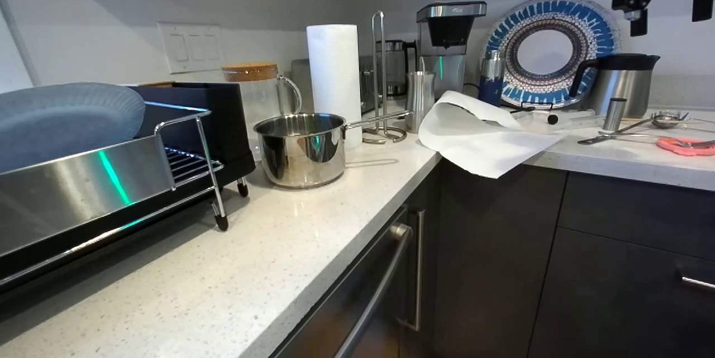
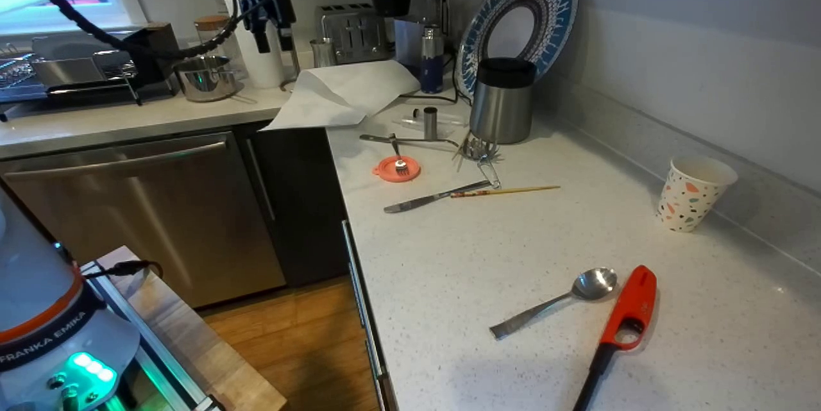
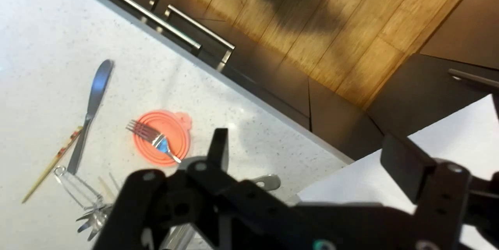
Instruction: Place the strainer on the spoon on the right
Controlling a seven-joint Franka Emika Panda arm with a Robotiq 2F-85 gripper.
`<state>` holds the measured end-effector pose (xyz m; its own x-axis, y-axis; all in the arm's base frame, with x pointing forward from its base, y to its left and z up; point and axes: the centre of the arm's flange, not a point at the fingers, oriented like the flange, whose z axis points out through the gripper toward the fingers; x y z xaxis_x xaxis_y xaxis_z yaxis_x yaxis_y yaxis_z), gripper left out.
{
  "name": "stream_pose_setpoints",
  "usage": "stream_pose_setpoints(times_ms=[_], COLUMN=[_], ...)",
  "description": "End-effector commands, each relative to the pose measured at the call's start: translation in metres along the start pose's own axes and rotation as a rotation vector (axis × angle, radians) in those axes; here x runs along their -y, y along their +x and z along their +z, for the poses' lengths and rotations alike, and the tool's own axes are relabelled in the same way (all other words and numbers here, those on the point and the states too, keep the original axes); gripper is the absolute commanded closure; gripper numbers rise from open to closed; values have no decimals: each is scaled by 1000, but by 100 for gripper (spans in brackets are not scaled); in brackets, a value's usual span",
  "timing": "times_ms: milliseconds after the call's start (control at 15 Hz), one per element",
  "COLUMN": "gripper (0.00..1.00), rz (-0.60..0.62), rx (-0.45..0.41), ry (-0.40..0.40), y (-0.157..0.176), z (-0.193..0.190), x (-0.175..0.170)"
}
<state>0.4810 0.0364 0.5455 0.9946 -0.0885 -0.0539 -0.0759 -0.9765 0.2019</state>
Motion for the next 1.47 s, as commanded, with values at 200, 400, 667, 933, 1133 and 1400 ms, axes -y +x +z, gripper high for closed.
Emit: stream_pose_setpoints(times_ms=[200, 400, 667, 933, 1133, 1400], gripper=[0, 0, 0, 0, 0, 0], rz=[6, 64, 56, 29, 2, -39], rx=[-8, 4, 12, 22, 23, 18], ry=[43, 100, 193, 263, 241, 197], y=[46, 57, 64, 73, 79, 90], z=[10, 17, 34, 57, 82, 114], x=[-82, -129, -190, -235, -261, -289])
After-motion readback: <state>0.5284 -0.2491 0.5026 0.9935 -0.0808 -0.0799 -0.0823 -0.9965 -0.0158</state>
